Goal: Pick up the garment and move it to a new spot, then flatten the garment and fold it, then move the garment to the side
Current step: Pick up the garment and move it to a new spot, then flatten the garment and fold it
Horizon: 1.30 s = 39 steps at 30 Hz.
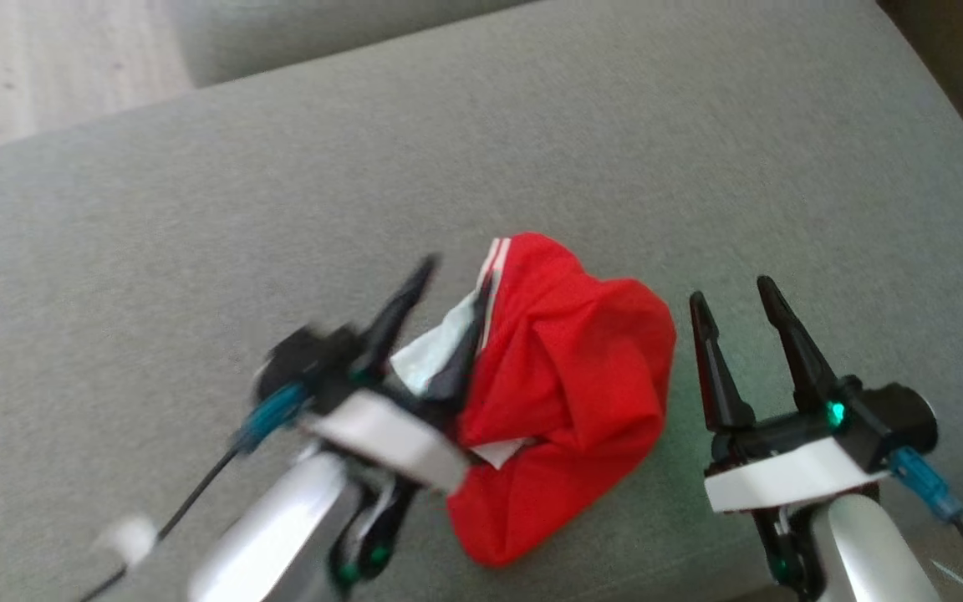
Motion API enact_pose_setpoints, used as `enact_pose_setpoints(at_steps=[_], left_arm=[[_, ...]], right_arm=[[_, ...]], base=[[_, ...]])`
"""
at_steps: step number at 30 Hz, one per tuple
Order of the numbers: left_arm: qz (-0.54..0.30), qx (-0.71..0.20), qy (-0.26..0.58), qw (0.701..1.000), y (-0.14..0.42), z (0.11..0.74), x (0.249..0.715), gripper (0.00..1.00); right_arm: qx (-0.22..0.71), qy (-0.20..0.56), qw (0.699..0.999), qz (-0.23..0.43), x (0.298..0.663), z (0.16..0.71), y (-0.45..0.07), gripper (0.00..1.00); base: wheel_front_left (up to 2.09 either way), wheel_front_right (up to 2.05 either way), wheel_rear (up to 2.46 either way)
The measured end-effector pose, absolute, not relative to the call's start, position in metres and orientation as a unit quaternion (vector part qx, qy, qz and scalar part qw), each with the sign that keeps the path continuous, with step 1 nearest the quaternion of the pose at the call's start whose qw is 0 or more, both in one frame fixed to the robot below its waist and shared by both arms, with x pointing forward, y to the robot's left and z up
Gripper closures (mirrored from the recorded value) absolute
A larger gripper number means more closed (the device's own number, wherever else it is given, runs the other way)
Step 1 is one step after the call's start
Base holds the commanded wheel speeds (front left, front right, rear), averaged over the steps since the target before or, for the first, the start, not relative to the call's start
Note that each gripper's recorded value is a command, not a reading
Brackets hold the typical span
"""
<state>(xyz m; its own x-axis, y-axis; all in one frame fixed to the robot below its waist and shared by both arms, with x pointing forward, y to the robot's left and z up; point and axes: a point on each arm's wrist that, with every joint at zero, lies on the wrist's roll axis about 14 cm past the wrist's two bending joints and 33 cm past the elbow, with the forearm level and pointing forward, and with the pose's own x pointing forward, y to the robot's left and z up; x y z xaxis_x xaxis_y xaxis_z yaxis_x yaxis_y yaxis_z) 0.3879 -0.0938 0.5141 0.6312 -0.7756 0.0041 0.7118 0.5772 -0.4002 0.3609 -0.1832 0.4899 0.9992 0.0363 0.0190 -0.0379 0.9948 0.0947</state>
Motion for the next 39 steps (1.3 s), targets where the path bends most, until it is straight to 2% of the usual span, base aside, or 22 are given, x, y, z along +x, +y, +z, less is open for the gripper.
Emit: enact_pose_setpoints(at_steps=[5, 10, 22, 30, 39], left_arm=[[-0.341, -0.181, 0.084, 0.919, -0.044, 0.496, 0.387, 0.0], [-0.247, -0.148, 0.107, 0.951, 0.016, 0.458, 0.363, 0.0], [-0.136, -0.128, 0.087, 0.978, 0.084, 0.448, 0.347, 0.0], [-0.125, -0.13, 0.088, 0.98, 0.095, 0.441, 0.342, 0.0], [-0.222, -0.173, 0.097, 0.955, 0.037, 0.443, 0.342, 0.0]], right_arm=[[0.041, -0.012, 0.999, 0.026, 0.357, 0.492, -0.179, 0.0], [0.033, -0.009, 0.999, 0.031, 0.352, 0.489, -0.175, 0.0], [0.022, 0.02, 0.999, 0.045, 0.342, 0.47, -0.167, 0.0], [0.023, 0.026, 0.998, 0.049, 0.342, 0.466, -0.165, 0.0], [0.024, 0.038, 0.998, 0.042, 0.337, 0.46, -0.168, 0.0]], base=[[0.0, 0.0, 0.0], [0.0, 0.0, 0.0], [0.0, 0.0, 0.0], [0.0, 0.0, 0.0], [0.0, 0.0, 0.0]])
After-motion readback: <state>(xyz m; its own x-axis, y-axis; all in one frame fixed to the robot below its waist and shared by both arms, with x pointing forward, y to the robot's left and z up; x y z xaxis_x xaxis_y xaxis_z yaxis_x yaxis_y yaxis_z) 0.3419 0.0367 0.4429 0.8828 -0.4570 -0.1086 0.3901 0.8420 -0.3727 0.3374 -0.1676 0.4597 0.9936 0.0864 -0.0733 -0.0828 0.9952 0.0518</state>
